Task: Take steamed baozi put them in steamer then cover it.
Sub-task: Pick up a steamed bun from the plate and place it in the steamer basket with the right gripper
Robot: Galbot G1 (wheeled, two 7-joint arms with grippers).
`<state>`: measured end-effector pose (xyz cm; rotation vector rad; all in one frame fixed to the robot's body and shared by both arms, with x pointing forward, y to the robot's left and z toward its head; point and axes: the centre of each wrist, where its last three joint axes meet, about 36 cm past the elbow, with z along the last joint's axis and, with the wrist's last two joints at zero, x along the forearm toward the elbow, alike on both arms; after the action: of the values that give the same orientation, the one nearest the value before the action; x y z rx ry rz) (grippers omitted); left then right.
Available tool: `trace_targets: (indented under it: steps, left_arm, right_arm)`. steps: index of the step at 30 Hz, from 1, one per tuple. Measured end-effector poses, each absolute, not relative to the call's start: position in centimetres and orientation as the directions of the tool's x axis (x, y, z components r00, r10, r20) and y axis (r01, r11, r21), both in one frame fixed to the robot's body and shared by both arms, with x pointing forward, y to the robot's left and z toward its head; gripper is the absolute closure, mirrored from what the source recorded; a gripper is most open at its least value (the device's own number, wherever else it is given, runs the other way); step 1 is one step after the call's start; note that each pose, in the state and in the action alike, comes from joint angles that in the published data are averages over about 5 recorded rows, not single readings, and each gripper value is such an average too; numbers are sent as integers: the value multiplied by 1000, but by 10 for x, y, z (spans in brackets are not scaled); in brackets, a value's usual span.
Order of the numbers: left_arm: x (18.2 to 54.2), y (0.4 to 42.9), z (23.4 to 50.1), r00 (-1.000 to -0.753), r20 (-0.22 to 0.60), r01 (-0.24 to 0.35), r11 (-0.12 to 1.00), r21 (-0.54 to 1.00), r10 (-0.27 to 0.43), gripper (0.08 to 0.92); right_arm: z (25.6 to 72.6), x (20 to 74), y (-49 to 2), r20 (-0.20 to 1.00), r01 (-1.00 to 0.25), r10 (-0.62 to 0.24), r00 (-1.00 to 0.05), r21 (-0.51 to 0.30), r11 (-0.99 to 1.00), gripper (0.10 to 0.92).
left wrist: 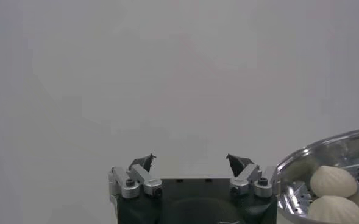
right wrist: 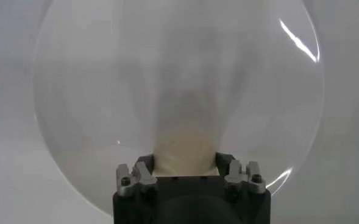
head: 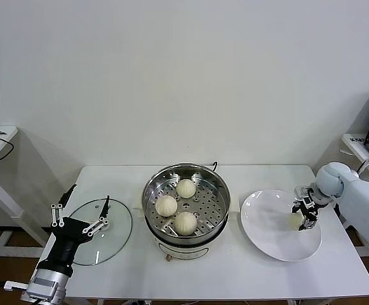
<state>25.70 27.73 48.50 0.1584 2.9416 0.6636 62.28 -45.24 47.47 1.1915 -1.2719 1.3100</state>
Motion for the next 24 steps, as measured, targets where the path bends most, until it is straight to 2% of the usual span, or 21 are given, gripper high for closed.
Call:
trace_targets:
  steps: [6, 13, 24]
  left_arm:
    - [256, 276, 488, -987, -100, 74, 898, 433, 129, 177]
    - [255, 276, 490, -986, -106, 72, 897, 437, 131, 177]
    - [254, 275, 497, -981, -127, 77, 894, 441, 147, 177]
  right_arm:
    - [500, 620, -451, 993, -993, -32, -112, -113, -27, 361]
    - [559, 612, -438, 987, -989, -70, -143, -144, -8, 361]
    - [657, 590, -366, 972, -980, -141, -189, -195, -35, 358]
